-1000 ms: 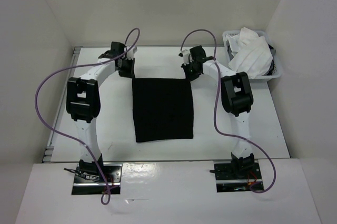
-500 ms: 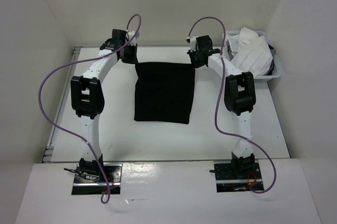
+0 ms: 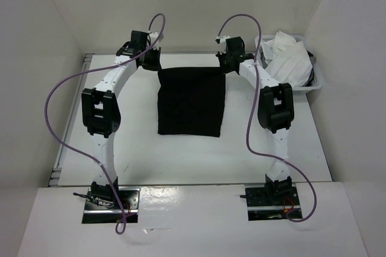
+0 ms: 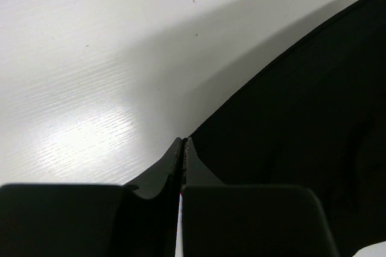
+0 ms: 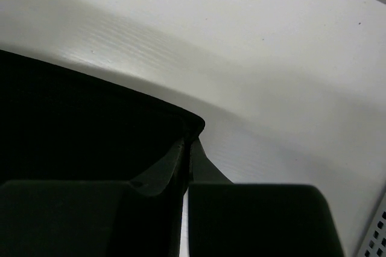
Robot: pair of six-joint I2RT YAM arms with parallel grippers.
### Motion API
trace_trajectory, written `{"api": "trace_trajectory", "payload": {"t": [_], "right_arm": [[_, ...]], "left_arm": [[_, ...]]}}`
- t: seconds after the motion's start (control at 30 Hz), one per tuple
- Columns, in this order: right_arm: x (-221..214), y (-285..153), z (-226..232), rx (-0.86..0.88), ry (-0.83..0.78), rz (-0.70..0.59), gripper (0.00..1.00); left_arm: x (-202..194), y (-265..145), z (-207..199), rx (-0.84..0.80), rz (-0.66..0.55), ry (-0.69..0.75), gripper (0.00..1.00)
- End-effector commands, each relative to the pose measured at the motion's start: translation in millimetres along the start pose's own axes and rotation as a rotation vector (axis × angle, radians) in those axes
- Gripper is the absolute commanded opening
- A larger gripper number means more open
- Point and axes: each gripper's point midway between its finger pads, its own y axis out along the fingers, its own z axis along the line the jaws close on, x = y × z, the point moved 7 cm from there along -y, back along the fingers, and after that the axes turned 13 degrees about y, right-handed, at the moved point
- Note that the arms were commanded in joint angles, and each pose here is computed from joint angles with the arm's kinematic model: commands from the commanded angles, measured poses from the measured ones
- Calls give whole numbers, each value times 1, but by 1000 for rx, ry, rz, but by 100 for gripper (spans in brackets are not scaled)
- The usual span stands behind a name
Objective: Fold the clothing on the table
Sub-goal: Fold the skirt
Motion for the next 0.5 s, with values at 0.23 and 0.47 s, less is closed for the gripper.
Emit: {"api": "trace_trajectory", "payload": {"t": [0.23,0.47], "right_arm": [[49,-104,28,19,-85,-238,0],[18,-140,52,79,-202,-193,0]], "left_arm": [[25,-76,-17,38,-108,104,0],[12,-102,-37,-4,-102,164,0]]}}
